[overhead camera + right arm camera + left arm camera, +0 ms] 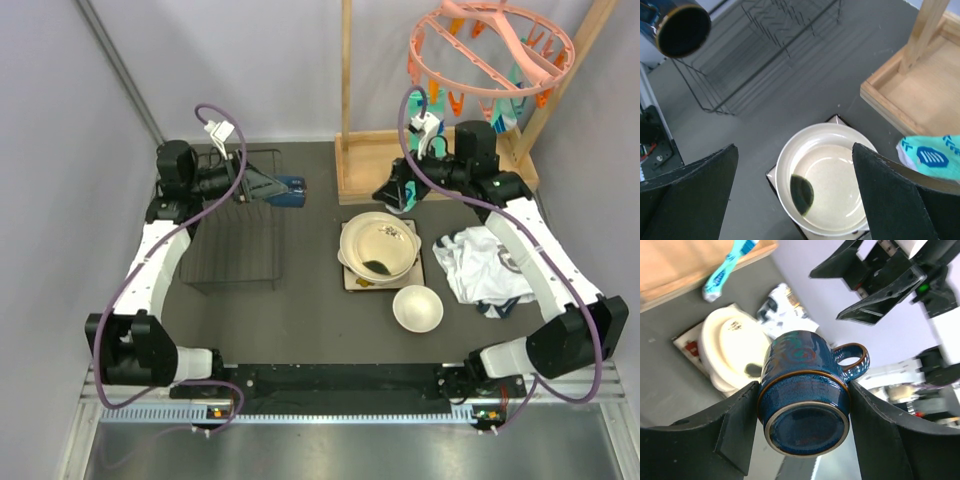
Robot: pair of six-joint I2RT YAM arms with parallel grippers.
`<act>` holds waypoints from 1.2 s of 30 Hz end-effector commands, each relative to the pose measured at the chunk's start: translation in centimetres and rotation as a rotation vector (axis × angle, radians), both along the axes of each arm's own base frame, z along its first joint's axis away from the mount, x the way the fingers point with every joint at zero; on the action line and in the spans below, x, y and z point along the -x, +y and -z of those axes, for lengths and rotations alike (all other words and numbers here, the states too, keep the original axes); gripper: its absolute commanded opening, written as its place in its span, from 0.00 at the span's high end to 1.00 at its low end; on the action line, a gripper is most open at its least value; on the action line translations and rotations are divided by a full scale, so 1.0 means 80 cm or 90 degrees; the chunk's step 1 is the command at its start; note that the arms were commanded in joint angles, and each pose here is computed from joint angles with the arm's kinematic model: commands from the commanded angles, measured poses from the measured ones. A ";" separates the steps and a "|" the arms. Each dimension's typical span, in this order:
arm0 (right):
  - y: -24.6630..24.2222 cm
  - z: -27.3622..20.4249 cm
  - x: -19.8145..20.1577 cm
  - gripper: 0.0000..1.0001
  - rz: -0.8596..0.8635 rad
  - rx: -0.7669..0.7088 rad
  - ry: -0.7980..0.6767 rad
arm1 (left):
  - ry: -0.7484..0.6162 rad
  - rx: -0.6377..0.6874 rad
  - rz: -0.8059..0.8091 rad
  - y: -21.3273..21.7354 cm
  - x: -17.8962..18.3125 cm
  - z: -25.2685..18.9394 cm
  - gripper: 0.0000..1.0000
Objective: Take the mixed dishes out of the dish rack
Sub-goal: Pick up the cup from the dish rack.
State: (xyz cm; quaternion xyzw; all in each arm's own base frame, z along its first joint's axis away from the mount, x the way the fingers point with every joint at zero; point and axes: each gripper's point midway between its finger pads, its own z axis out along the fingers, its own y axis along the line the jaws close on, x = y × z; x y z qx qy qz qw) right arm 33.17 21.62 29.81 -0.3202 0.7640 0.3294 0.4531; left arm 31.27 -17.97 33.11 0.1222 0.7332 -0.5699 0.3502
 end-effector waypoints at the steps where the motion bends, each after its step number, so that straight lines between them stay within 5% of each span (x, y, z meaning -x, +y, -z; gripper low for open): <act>1: 0.026 -0.067 -0.010 0.05 -0.050 -0.084 -0.071 | -0.111 0.092 0.057 -0.007 0.012 -0.068 1.00; 19: 0.077 -0.125 -0.029 0.10 -0.155 -0.259 -0.025 | -0.099 0.251 0.082 -0.011 0.007 -0.096 1.00; 36: 0.159 -0.123 -0.030 0.20 -0.198 -0.261 -0.006 | -0.092 0.279 0.101 -0.022 0.002 -0.099 1.00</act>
